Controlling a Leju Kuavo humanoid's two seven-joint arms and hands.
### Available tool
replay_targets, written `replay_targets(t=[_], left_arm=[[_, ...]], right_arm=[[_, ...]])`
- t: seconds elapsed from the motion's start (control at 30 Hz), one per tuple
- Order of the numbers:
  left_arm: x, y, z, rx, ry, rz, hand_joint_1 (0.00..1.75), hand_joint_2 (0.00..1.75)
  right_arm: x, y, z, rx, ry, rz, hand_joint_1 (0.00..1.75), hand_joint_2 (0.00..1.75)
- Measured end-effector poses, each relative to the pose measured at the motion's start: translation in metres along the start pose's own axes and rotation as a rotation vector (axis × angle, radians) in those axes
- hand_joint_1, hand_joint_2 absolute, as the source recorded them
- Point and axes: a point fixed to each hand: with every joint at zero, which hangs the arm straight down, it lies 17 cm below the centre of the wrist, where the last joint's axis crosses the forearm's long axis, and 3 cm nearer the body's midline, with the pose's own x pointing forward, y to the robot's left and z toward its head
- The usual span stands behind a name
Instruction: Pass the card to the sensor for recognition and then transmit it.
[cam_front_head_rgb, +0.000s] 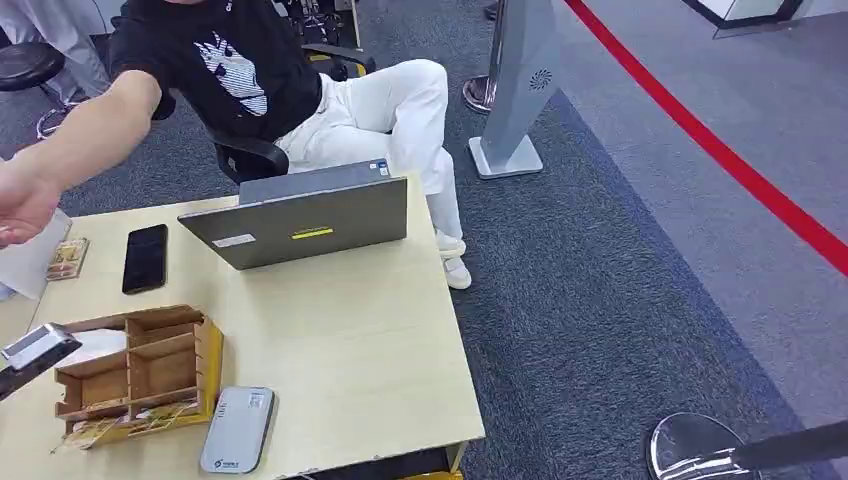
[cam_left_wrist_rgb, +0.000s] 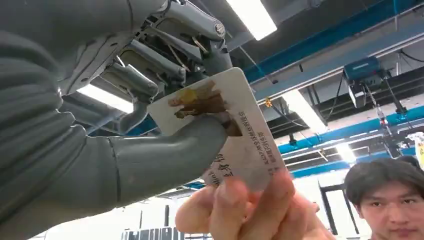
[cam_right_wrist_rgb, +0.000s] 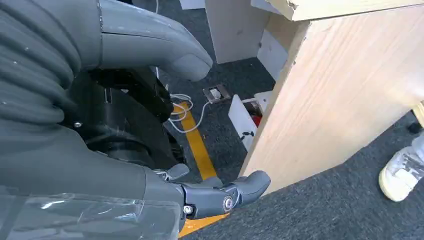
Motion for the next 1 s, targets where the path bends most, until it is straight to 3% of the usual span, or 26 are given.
replay_targets(t=[0.3, 0.5, 1.0], left_arm=[[0.019, -0.011, 0.017, -0.012, -0.033, 0.06, 1.75, 1.75], [0.057, -0.029, 0.039, -0.062, -0.086, 0.124, 1.75, 1.75], [0.189, -0.069, 0.094, -0.252, -0.332, 0.294, 1.75, 1.75]], right_arm=[[0.004, -0.006, 0.002, -0.03, -0.01, -0.015, 0.0, 1.75], [0.005, -0.007, 0.002, -0.035, -0.016, -0.013, 0.0, 1.75], [0.008, 0.001, -0.008, -0.003, -0.035, -0.004, 0.0, 1.75]])
